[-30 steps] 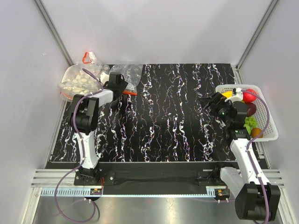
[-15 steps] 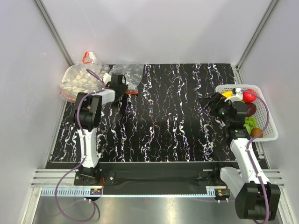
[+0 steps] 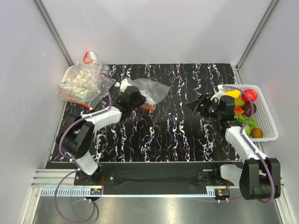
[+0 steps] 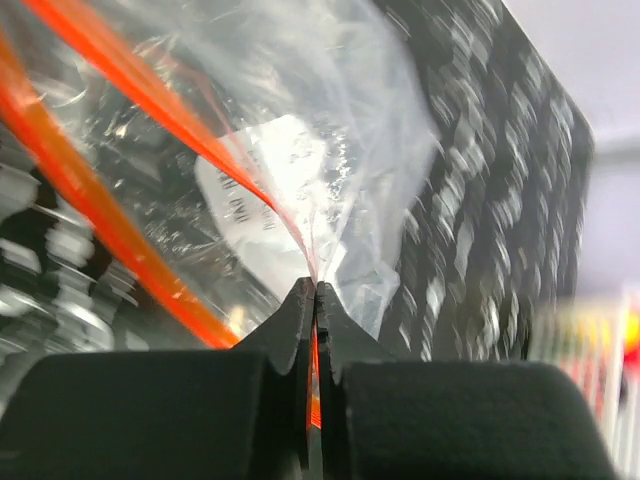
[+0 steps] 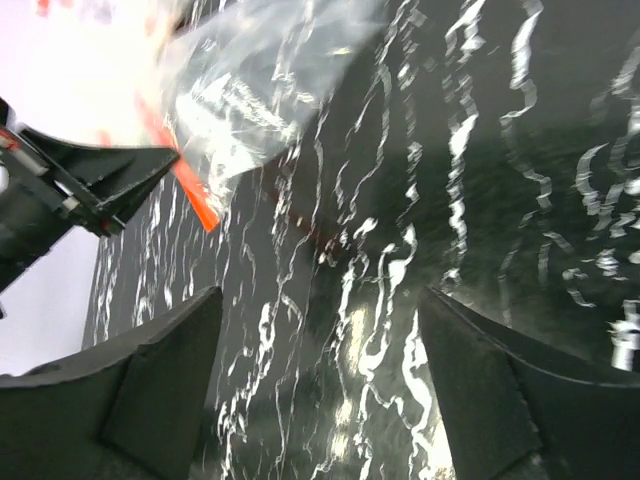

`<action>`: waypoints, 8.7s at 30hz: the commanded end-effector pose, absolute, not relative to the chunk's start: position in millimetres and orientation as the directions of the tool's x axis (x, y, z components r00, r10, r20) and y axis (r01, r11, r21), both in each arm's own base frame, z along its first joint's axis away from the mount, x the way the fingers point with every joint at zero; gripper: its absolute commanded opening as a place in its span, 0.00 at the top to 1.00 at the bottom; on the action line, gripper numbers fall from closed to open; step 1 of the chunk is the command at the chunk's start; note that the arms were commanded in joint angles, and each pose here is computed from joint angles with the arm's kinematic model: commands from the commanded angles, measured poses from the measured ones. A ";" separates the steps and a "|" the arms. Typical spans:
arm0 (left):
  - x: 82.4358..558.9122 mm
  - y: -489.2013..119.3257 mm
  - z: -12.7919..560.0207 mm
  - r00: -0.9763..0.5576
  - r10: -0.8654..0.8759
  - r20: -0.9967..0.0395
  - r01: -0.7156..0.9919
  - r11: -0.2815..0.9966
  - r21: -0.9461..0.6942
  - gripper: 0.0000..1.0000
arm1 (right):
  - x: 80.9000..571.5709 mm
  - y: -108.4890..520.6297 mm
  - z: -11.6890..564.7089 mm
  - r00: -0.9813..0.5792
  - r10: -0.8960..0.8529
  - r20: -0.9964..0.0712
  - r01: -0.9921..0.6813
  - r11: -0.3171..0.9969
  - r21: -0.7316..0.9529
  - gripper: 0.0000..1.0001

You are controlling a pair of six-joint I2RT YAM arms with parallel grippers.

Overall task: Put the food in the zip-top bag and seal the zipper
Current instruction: Move the zipper food storage bag to the center of the board, then pick up the zipper food storage bag at the center of the board, then open the zipper of the food storage bag, then pick up the fake fruit from the bin.

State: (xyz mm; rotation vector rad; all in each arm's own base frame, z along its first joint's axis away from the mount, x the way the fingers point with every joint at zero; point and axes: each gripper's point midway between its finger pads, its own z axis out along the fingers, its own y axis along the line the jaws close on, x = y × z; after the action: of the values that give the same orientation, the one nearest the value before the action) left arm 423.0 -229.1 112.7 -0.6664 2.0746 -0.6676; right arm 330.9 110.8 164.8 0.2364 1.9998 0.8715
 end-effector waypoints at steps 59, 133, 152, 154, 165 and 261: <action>276.9 -158.5 126.4 -0.529 -0.268 -0.805 0.157 0.902 -0.403 0.06 | 303.8 288.5 44.9 -0.623 -0.514 -0.590 -0.544 0.826 -0.146 0.57; 251.8 -231.1 246.1 -0.441 -0.056 -0.896 0.363 0.902 -0.235 1.00 | 215.0 302.3 245.6 -0.516 0.010 -0.856 -0.665 0.626 0.408 0.27; 235.4 -260.1 237.1 -0.485 0.184 -0.855 0.401 0.916 -0.030 1.00 | 241.6 308.4 236.5 -0.514 0.031 -0.857 -0.604 0.697 0.387 0.49; 234.2 -263.1 236.5 -0.485 0.181 -0.855 0.411 0.911 -0.040 1.00 | 243.8 311.2 229.4 -0.527 0.024 -0.850 -0.596 0.702 0.390 0.49; 230.6 -279.2 226.7 -0.490 0.188 -0.851 0.466 0.882 -0.073 1.00 | 233.9 322.3 246.2 -0.532 0.062 -0.844 -0.636 0.629 0.447 0.40; 315.6 -337.4 181.2 -0.574 0.340 -0.745 0.443 0.894 0.067 1.00 | 386.2 -122.3 161.6 0.073 0.902 -0.426 0.805 0.198 0.559 0.00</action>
State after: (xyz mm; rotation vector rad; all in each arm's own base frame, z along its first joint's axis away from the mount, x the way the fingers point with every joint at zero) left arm 313.8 -319.2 149.9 0.5959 2.2999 -0.0470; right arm 367.9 -106.3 154.6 1.4853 1.8683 0.1219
